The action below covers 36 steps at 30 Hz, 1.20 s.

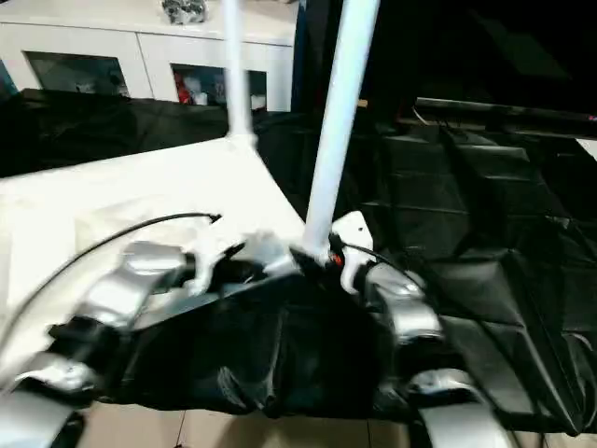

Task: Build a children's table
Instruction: Rotate leg to tighten

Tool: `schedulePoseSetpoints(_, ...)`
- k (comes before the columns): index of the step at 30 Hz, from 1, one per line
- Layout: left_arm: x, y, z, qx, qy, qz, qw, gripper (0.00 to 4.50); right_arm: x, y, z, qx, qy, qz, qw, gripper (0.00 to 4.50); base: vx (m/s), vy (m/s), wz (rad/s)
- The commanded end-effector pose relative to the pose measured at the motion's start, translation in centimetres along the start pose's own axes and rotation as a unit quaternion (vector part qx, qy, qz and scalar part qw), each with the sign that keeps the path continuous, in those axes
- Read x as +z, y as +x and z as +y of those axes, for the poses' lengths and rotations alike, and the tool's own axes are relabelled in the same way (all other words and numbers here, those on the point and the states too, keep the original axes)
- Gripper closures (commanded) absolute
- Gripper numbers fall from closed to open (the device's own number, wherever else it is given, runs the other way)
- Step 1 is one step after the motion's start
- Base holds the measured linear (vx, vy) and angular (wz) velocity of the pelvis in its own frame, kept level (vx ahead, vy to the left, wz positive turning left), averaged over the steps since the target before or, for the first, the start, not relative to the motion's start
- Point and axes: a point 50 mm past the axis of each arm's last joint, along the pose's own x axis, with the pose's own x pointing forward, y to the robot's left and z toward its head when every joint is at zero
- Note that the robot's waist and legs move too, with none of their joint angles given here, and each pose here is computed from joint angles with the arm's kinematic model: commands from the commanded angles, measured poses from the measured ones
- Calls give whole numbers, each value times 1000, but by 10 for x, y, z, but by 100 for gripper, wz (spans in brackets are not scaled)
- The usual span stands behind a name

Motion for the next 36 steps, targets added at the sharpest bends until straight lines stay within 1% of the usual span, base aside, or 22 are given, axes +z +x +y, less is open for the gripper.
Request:
schedulePoseSetpoints(1,5,6,-10,-45,14,-25,999,450,-3,3,11,59,4,9,998,76,0,0,0)
schedulePoseSetpoints(2,3,1,-10,-57,20,-18,998,450,-3,-2,12,87,-1,12,996,76,0,0,0)
schedulePoseSetpoints(5,1,-4,-9,-66,26,-11,997,450,-3,-6,13,116,-7,17,993,76,0,0,0)
schedulePoseSetpoints(6,0,-5,-9,-69,28,-8,997,450,-3,-8,13,126,-8,19,992,103,0,0,0)
schedulePoseSetpoints(9,-4,-15,-7,-79,36,5,996,450,-3,-14,15,175,-12,32,984,115,0,0,0)
schedulePoseSetpoints(11,-5,-18,-6,-82,37,9,996,450,-2,-15,17,191,-10,33,981,144,0,0,0)
schedulePoseSetpoints(12,-5,-19,-6,-83,37,10,996,450,-1,-15,17,196,-9,32,980,144,0,0,0)
schedulePoseSetpoints(15,-6,-21,-5,-85,37,11,996,450,0,-16,18,204,-5,31,978,176,0,0,0)
schedulePoseSetpoints(16,-6,-22,-5,-87,37,12,995,450,0,-16,18,207,-4,32,978,176,0,0,0)
schedulePoseSetpoints(17,-7,-22,-5,-88,36,12,995,450,0,-16,19,209,-4,32,977,186,0,0,0)
schedulePoseSetpoints(22,-8,-21,-6,-92,34,11,995,450,-3,-17,23,225,8,34,974,189,0,0,0)
schedulePoseSetpoints(26,-9,-19,-8,-95,31,11,995,450,-6,-18,26,225,28,30,973,191,0,0,0)
schedulePoseSetpoints(27,-9,-18,-8,-94,29,12,995,450,-7,-17,27,223,34,28,974,191,0,0,0)
schedulePoseSetpoints(28,-9,-15,-8,-89,24,14,996,450,-12,-16,29,206,51,25,977,191,0,0,0)
schedulePoseSetpoints(29,-9,-15,-8,-89,24,14,996,450,-12,-16,29,206,51,25,977,191,0,0,0)
schedulePoseSetpoints(30,-9,-10,-7,-72,18,18,997,450,-16,-12,33,181,64,19,981,191,0,0,0)
schedulePoseSetpoints(31,-8,-9,-6,-66,17,19,997,450,-17,-11,33,172,68,17,982,191,0,0,0)
schedulePoseSetpoints(33,-5,-1,-4,-36,2,17,999,450,-21,-4,33,114,76,12,991,191,0,0,0)
schedulePoseSetpoints(34,-5,-1,-4,-36,2,17,999,450,-21,-4,33,114,76,12,991,191,0,0,0)
schedulePoseSetpoints(35,-3,7,-3,-16,-2,19,1000,450,-26,1,31,60,84,20,994,191,0,0,0)
schedulePoseSetpoints(36,-1,12,-3,-3,-5,20,1000,450,-30,4,30,24,89,27,995,191,0,0,0)
